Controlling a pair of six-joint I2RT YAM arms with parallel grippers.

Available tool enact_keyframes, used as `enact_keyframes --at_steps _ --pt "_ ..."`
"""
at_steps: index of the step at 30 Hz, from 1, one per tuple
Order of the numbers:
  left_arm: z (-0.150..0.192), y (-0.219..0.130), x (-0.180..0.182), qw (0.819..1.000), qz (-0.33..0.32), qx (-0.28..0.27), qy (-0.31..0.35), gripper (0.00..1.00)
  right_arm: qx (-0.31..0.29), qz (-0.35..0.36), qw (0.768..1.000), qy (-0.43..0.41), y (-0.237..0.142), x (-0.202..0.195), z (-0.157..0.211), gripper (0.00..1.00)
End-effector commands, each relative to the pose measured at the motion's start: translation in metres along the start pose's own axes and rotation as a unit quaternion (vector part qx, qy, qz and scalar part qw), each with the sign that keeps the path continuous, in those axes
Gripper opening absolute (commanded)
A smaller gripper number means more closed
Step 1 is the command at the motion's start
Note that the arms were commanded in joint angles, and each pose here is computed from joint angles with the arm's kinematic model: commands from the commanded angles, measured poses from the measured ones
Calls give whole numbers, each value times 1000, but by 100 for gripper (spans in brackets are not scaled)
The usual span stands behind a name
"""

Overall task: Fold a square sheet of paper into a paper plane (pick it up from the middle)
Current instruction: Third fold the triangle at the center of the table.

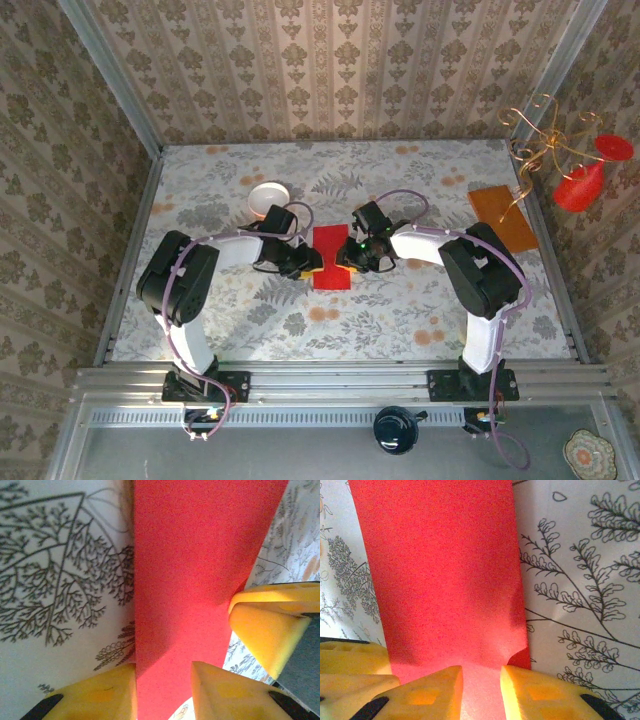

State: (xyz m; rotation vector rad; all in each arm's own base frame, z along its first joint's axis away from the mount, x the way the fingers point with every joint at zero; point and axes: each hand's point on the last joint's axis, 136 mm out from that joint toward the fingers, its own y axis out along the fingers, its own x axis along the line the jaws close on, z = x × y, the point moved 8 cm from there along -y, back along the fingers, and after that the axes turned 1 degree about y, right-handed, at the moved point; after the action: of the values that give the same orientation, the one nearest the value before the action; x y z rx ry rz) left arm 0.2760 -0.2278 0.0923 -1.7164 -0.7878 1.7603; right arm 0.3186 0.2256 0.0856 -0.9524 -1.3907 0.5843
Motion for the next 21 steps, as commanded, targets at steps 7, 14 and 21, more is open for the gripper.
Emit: enact_keyframes --at_steps 7,14,21 --pt "-10 -9 -8 999 36 3 15 32 19 41 999 27 15 -23 9 30" --pt "-8 -7 -3 999 40 8 3 29 18 36 999 27 14 -21 7 31" --pt "-8 -6 -2 999 45 11 -5 20 12 14 1000 21 10 -13 4 35"
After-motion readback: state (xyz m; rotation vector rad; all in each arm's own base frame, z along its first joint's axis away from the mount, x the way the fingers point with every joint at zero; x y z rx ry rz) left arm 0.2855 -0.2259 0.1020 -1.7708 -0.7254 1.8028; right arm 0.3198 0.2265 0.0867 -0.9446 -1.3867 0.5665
